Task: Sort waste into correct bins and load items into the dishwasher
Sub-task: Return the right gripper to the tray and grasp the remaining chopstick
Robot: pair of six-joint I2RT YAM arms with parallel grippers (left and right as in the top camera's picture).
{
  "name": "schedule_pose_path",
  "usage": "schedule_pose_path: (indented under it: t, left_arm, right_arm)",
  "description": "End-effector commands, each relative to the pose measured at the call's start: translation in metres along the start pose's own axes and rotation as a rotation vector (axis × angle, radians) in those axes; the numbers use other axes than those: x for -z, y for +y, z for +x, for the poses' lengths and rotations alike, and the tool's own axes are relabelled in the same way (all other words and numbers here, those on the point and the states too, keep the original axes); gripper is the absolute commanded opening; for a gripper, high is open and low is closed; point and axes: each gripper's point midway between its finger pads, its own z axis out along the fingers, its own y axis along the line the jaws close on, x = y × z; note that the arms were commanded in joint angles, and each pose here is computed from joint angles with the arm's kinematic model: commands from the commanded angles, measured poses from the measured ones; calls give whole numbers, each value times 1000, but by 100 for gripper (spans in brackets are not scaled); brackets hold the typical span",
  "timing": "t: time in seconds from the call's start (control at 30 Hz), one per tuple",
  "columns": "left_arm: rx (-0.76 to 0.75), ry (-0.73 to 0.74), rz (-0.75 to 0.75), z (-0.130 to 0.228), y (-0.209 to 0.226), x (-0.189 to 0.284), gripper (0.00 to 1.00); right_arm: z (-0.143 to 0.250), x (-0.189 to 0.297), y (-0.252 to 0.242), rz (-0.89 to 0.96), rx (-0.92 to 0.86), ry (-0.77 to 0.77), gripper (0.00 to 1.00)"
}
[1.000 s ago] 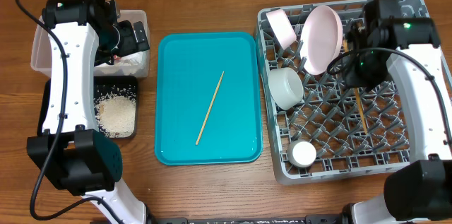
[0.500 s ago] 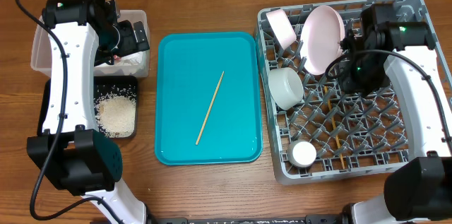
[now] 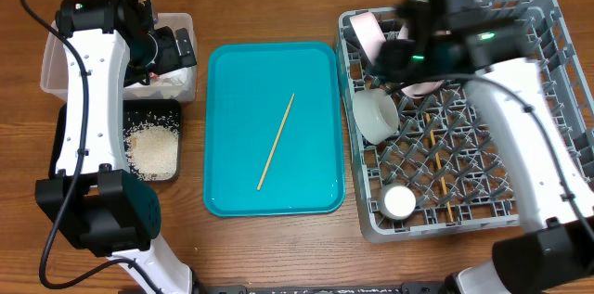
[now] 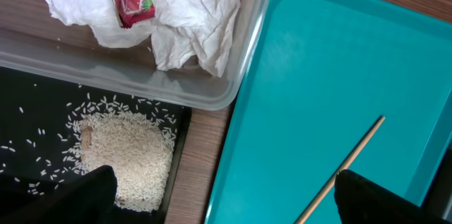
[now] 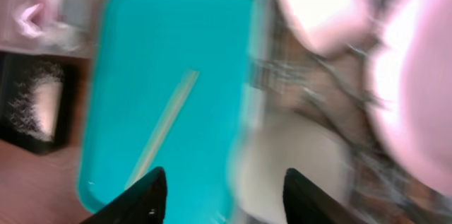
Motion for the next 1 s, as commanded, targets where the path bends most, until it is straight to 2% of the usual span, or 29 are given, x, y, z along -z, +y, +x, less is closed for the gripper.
schedule_pose_path:
  t: [0.0, 0.07, 0.1, 0.3, 0.33, 0.53, 0.67, 0.97]
  left_arm:
    - [4, -20, 8, -5, -2, 5, 100]
    - [4, -20, 8, -5, -2, 5, 100]
    - [4, -20, 8, -5, -2, 5, 100]
    - [4, -20, 8, -5, -2, 5, 100]
    - [3, -20, 8, -5, -2, 5, 100]
    - [4, -20, 8, -5, -2, 5, 100]
    - [4, -20, 8, -5, -2, 5, 100]
    - [4, -20, 8, -5, -2, 5, 100]
  right_arm:
    - [-4, -26, 33, 42, -163, -31, 67]
    - [-4, -49, 46, 86, -198, -53, 95]
    - [-2, -59, 53, 88, -202, -53, 100]
    - [24, -129, 93, 67, -205, 23, 100]
    - [28, -139, 92, 86, -224, 32, 99]
    - [61, -194, 70, 239, -347, 88, 73]
    - [78, -218, 67, 267, -357, 128, 64]
    - [103, -239, 83, 298, -335, 135, 52]
